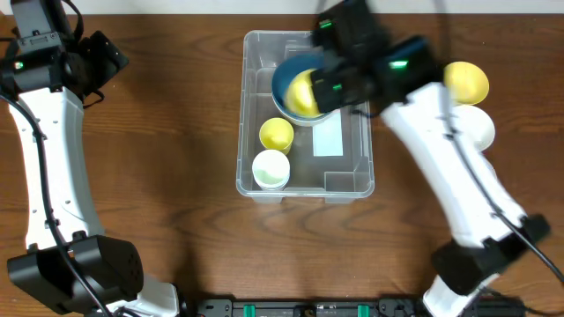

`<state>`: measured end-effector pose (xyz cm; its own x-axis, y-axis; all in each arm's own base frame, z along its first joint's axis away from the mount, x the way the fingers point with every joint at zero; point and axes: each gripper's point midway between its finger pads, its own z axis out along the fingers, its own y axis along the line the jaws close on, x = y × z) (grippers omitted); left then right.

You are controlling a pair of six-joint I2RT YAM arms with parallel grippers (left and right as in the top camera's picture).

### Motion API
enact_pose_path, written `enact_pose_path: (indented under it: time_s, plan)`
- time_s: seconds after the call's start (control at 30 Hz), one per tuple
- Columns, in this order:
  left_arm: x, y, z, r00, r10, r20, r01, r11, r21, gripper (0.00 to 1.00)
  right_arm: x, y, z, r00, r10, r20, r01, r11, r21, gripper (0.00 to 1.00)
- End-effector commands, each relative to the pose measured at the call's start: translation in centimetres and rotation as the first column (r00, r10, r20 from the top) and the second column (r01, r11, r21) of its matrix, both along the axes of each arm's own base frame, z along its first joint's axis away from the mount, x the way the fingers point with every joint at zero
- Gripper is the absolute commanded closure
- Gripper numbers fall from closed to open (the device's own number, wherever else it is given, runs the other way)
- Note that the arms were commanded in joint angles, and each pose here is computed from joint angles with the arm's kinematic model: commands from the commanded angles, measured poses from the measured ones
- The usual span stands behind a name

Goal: Pack container
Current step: 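Carry the second yellow cup onto the yellow cup in the bin, then release the yellow cup and withdraw the right gripper right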

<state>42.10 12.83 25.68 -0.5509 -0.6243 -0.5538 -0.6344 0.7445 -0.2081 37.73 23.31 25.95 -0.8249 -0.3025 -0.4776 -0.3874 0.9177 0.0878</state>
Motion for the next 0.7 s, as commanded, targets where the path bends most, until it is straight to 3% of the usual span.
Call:
enact_pose_path:
  time_s: [0.0, 0.27, 0.67]
  plan:
    - [-0.1, 0.4, 0.2, 1.0, 0.003, -0.001, -0.003, 1.0, 0.016, 0.02, -0.3, 2.2, -3.0, 0.999, 0.012, -0.037, -0.014, 0.998, -0.067, 0.99]
    - [-0.1, 0.4, 0.2, 1.0, 0.003, -0.001, -0.003, 1.0, 0.016, 0.02, 0.0, 4.1, -9.5, 0.992, 0.015, -0.122, -0.039, 0.98, -0.193, 0.96]
    - [-0.1, 0.4, 0.2, 1.0, 0.003, -0.001, -0.003, 1.0, 0.016, 0.02, 0.3, 4.1, -12.3, 0.985, -0.007, -0.17, -0.031, 0.974, -0.224, 0.92]
